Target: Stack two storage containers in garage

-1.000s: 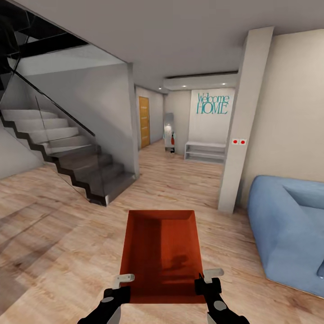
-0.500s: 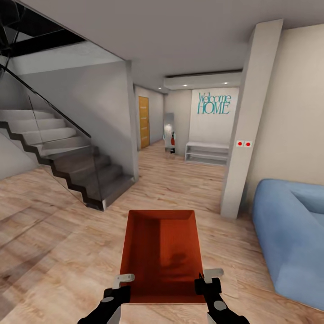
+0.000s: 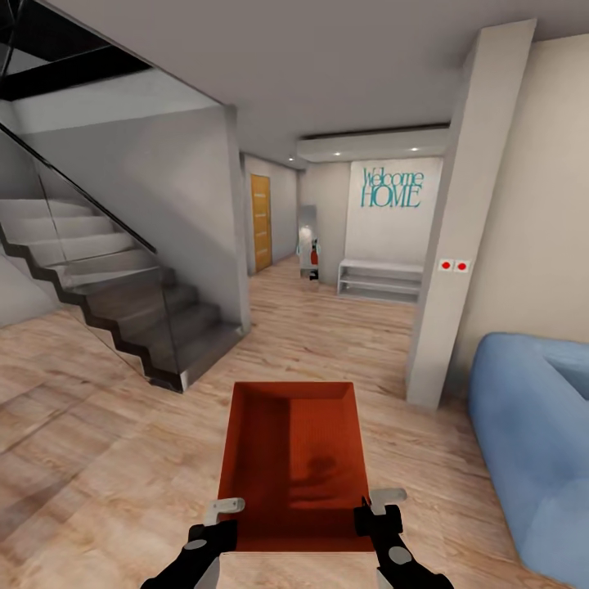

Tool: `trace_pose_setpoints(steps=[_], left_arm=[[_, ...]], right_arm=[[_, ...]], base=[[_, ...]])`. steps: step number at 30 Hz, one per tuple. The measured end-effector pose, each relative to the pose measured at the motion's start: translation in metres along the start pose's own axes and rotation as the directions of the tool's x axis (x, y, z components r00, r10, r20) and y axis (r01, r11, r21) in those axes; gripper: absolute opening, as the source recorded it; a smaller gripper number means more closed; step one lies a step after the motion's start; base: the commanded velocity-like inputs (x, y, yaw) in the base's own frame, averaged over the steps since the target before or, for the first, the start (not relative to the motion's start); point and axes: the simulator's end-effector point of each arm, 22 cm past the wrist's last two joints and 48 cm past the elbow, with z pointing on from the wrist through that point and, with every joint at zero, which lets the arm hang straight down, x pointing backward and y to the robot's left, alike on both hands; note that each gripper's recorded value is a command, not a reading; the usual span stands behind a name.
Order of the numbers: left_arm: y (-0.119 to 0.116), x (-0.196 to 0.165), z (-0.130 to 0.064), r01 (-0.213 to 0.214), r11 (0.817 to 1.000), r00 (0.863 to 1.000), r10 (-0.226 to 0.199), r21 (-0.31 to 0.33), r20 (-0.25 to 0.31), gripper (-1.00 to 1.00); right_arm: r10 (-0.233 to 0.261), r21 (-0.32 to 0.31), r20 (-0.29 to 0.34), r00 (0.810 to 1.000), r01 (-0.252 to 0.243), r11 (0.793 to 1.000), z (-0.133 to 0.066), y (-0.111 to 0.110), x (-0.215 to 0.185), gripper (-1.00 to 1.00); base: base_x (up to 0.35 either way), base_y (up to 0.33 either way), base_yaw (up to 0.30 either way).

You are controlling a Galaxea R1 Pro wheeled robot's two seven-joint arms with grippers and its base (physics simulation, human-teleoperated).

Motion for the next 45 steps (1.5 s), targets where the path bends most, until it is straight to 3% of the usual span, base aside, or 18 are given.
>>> trace_pose_setpoints(steps=[45], left_arm=[[-0.0006, 0.0003, -0.0001, 0.000, 1.000, 1.000, 0.000, -0.001, -0.001, -1.00]], right_arm=[[0.001, 0.000, -0.002, 1.000, -0.001, 1.000, 0.0000, -0.0007, 0.0006, -1.00]], base=[[0.321, 0.000, 0.000]])
